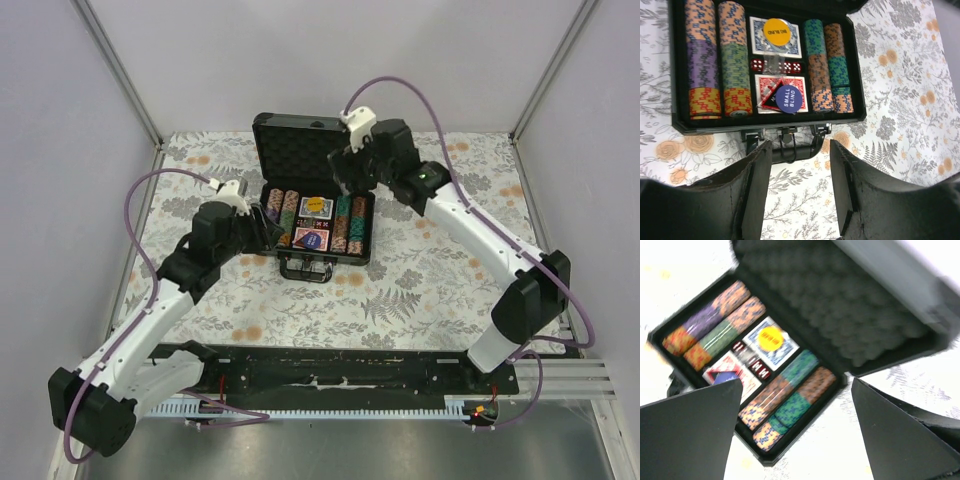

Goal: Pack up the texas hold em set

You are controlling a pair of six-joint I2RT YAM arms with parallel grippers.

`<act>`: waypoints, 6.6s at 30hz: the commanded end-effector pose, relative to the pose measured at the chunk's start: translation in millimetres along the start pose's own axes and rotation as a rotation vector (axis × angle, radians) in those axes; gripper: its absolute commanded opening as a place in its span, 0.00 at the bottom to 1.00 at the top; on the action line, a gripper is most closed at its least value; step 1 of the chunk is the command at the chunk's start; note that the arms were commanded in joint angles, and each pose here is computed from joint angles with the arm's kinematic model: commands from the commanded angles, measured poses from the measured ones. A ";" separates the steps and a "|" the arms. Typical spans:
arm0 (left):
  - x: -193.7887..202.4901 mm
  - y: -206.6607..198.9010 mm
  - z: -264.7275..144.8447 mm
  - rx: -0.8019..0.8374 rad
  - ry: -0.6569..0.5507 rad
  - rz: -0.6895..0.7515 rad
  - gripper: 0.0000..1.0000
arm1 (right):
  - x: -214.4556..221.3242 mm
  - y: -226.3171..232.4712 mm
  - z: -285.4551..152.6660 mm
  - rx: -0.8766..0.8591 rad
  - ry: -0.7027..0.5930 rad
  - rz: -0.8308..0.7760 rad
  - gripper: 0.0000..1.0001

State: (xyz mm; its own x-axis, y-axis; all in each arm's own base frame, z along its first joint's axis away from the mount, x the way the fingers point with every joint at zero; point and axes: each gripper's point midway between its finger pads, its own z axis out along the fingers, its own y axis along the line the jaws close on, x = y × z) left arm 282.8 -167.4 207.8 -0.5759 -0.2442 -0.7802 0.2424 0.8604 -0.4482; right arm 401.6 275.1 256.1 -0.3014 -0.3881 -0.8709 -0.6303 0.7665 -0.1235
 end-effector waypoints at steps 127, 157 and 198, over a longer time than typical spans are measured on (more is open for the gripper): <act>116.5 -31.5 86.3 0.093 0.055 -0.400 0.75 | 146.9 -0.4 27.8 0.137 0.451 0.746 0.87; 68.1 -17.0 98.1 0.035 -0.097 -0.343 0.43 | 166.6 9.2 32.1 0.110 0.504 0.756 0.70; -13.6 10.0 98.8 -0.109 -0.001 -0.127 0.37 | 106.1 121.3 -0.6 -0.248 0.286 0.289 0.20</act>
State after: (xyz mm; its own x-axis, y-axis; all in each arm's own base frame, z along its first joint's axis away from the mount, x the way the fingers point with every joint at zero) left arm 362.4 -184.6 161.6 -0.5699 -0.3787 -0.7293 0.0090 0.8845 -0.4664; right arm 310.2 296.9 156.2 -0.7456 -0.2396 -0.6219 -0.4955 0.8233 0.2769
